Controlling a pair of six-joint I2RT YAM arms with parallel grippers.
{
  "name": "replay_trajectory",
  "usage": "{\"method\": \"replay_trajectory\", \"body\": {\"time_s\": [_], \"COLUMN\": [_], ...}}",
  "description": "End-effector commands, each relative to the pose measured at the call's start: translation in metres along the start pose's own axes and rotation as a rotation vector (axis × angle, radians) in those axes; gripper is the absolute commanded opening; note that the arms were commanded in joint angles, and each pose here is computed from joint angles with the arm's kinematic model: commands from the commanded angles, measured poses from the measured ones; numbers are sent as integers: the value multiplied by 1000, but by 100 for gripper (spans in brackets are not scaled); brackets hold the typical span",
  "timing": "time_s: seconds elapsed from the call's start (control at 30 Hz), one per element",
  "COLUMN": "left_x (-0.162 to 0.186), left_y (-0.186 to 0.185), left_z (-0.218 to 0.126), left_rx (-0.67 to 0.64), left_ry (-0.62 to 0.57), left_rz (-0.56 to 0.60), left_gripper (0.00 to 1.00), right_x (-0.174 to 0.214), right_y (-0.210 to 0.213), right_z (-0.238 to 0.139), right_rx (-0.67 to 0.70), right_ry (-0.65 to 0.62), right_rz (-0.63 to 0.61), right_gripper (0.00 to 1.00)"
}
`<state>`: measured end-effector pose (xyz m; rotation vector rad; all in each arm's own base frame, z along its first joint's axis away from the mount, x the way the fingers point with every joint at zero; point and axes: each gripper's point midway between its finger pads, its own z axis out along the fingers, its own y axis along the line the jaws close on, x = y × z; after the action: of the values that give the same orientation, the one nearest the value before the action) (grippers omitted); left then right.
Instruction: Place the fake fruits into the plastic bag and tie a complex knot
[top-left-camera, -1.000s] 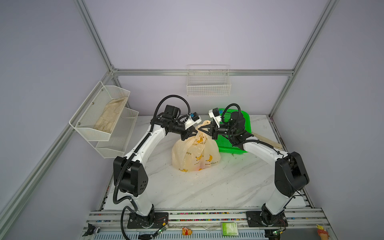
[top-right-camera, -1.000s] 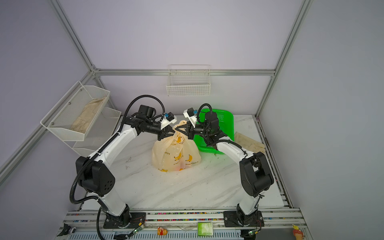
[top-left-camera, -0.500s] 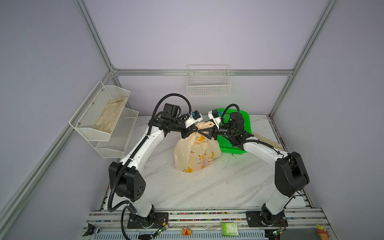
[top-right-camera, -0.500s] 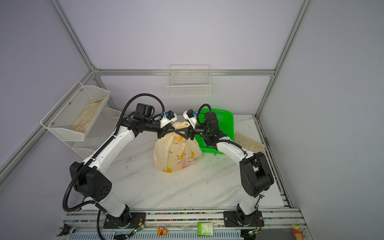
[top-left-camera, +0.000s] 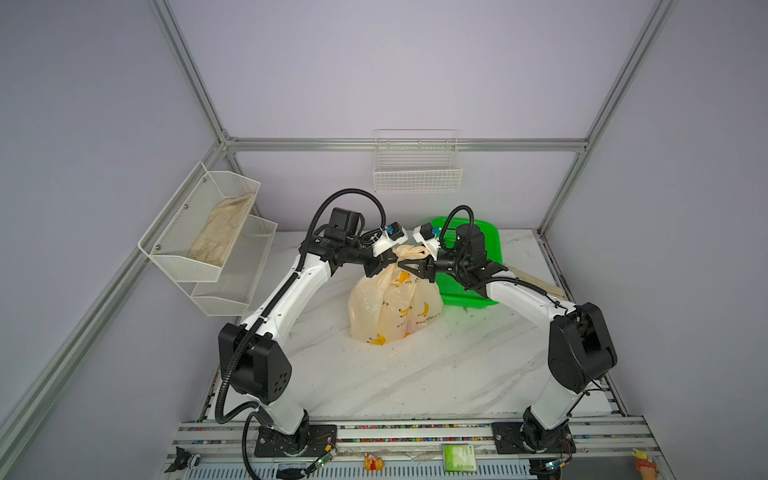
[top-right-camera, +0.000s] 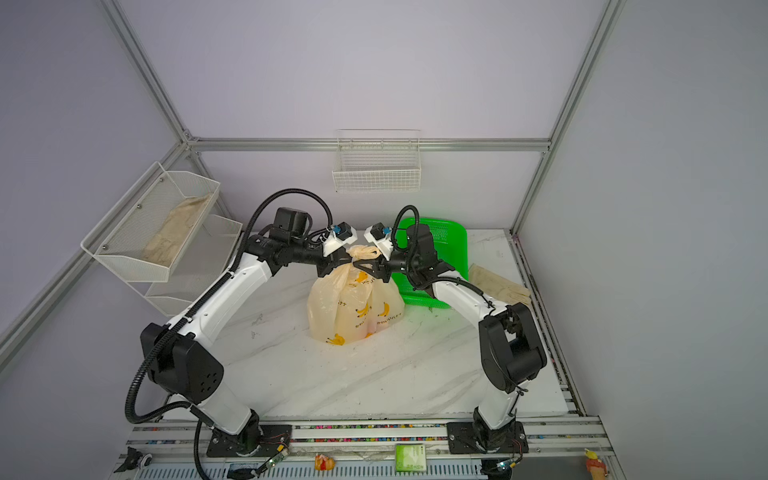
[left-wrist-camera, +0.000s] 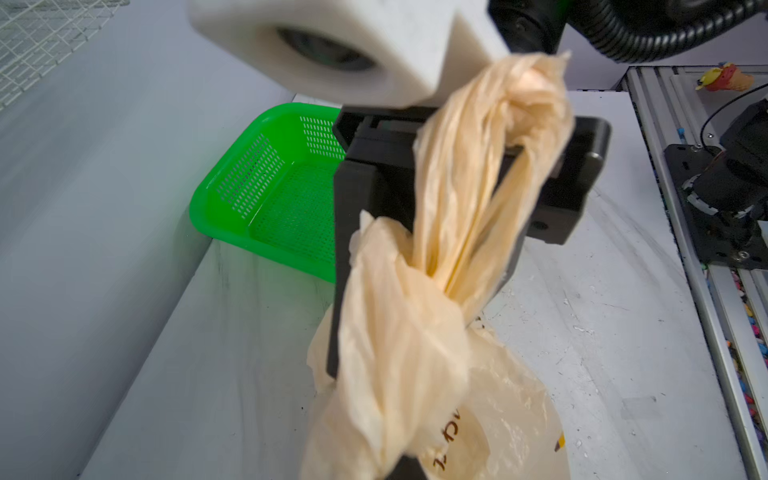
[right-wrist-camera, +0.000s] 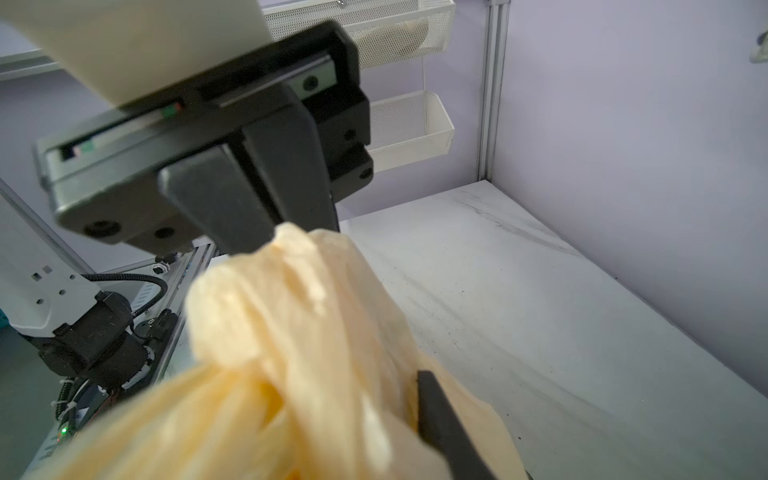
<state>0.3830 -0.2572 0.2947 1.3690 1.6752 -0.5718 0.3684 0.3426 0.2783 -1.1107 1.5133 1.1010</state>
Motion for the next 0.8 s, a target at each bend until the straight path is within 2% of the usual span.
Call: {"method": "replay_trajectory", "body": {"time_s": [0.0, 0.1, 0.3, 0.67, 0.77], "left_x": [-16, -13, -14, -9, 4], "left_y": [-9, -7, -9, -14, -11], "left_z": [-10, -10, -15, -23, -20], "left_rx": [-7, -18, -27, -4, -10], "left_ry": [-52, -40, -31, 38, 87], "left_rz": [45, 48, 75, 96, 88], "left_gripper": [0, 0, 3, 30, 34], "right_x": [9, 10, 14, 13, 9], "right_y": [-4, -1, -6, -2, 1], "right_z": [3, 4, 0, -3, -5], "right_rx": [0, -23, 23, 13, 10], "right_ry": [36, 35, 57, 86, 76], "right_rz": [-20, -24, -35, -59, -66], "right_gripper": [14, 5, 0, 0, 0]}}
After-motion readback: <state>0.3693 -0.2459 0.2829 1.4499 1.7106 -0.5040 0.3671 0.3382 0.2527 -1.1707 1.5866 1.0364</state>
